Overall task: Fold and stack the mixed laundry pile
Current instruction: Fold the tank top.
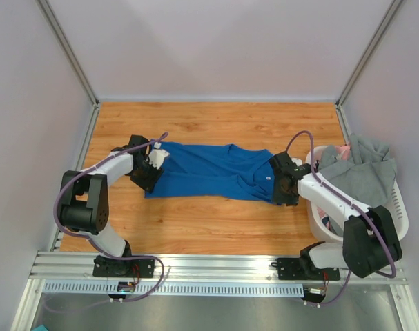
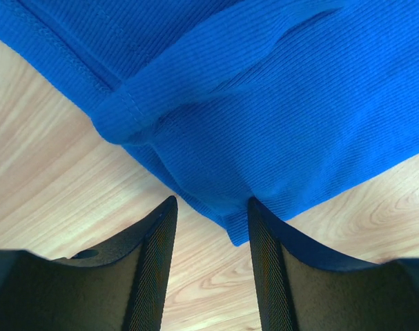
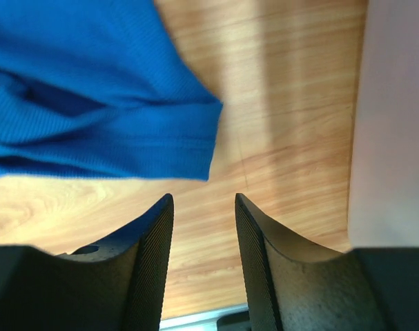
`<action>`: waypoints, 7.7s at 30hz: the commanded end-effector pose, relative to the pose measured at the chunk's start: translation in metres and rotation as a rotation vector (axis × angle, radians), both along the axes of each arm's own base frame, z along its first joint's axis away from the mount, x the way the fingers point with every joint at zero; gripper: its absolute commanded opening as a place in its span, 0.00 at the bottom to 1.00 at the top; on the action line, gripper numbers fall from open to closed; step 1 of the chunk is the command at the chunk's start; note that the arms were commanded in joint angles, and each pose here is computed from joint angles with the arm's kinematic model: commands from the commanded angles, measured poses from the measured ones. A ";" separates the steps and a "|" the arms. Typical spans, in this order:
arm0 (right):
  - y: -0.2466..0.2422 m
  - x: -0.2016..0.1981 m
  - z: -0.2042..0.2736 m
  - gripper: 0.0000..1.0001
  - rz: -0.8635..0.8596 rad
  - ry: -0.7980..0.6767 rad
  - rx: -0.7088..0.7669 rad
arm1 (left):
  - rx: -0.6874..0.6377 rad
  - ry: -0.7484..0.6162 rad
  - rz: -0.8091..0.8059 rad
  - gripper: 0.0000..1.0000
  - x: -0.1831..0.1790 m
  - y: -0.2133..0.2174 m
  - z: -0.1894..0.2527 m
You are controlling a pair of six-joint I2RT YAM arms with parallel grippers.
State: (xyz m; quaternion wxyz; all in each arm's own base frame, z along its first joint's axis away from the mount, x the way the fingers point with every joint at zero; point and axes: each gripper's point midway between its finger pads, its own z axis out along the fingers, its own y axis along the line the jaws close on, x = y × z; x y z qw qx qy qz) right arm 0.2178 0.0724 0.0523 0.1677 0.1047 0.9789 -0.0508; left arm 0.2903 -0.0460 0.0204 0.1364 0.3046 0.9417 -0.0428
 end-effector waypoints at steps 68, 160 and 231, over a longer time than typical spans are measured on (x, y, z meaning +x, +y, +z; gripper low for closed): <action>0.001 0.074 0.013 0.42 -0.169 -0.059 0.240 | 0.033 -0.061 -0.068 0.54 -0.022 0.023 0.045; 0.188 0.229 0.053 0.00 0.098 -0.232 0.603 | -0.304 -0.168 0.330 0.00 0.154 0.009 0.059; 0.185 0.120 0.031 0.00 0.128 -0.175 0.576 | -0.200 -0.122 0.213 0.00 0.052 0.015 0.044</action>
